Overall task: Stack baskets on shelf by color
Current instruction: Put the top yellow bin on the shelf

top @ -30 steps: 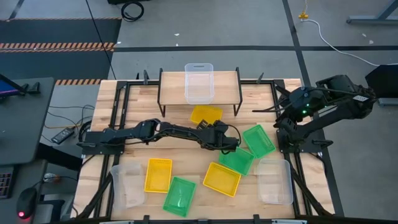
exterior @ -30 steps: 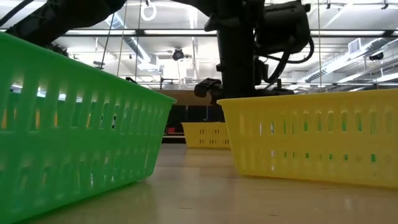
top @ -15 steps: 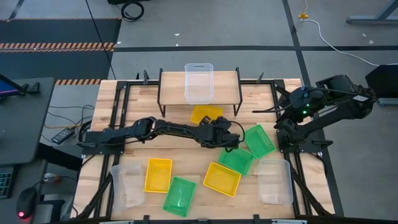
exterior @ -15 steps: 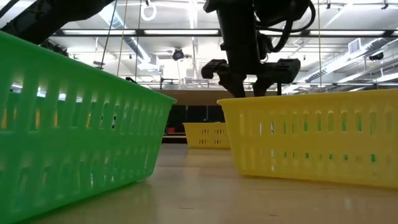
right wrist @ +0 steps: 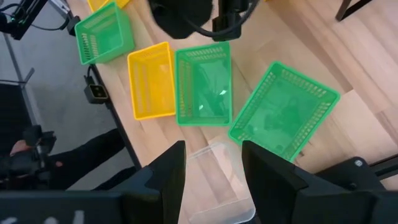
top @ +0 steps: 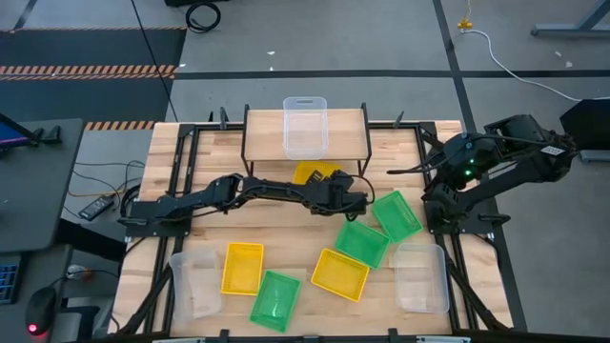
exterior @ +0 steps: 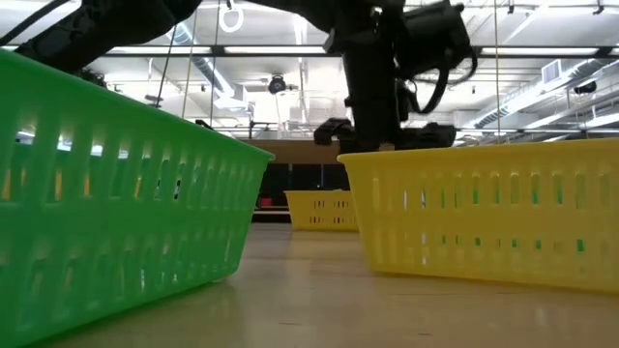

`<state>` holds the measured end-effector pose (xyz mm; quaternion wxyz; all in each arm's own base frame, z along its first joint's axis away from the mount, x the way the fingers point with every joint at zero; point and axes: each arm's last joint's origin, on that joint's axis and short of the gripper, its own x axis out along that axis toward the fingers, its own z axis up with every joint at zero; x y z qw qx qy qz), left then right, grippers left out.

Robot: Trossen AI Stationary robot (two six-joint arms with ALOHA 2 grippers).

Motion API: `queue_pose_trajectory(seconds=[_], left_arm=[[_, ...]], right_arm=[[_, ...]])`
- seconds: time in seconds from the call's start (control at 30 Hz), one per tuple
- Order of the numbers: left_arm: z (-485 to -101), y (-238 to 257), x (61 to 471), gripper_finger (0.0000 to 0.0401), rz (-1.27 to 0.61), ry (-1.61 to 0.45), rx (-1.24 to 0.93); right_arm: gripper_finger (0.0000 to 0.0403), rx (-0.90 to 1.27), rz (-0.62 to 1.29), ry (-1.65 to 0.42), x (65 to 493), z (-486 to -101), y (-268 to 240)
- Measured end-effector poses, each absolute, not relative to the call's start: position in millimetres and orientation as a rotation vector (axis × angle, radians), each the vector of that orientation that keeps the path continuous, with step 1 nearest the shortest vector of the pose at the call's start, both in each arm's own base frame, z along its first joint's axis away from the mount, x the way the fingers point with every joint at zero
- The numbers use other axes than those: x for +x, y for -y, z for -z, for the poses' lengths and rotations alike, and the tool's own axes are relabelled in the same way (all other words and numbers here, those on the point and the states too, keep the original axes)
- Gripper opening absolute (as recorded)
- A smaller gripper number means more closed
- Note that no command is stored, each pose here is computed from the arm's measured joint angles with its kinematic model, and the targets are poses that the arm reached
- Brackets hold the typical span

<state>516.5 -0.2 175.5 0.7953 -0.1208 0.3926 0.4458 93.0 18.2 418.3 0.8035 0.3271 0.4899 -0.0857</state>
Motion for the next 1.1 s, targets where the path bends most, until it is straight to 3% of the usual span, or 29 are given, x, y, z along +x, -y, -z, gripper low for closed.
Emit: queue_pose_trajectory(seconds=[0.27,0.57,0.8,1.1], left_arm=[[-168.5,2.6,516.6,0.0150,-0.929,-0.886,-0.320],[-166.7,4.5,513.9,0.0015,-0.895,-0.948,-0.383],[-177.1,25.0,506.4,0.0014,-0.832,-1.023,-0.395],[-225.9,52.5,487.3,0.0013,-0.764,-1.066,-0.341]], right_arm=[[0.0164,0.703,0.183,-1.049,92.8,-418.4,-18.2],[0.0164,0.701,0.182,-1.049,92.8,-418.4,-18.2],[0.0164,0.665,0.165,-1.048,92.8,-418.4,-18.1],[0.0164,0.577,0.194,-1.021,93.1,-418.3,-16.0]])
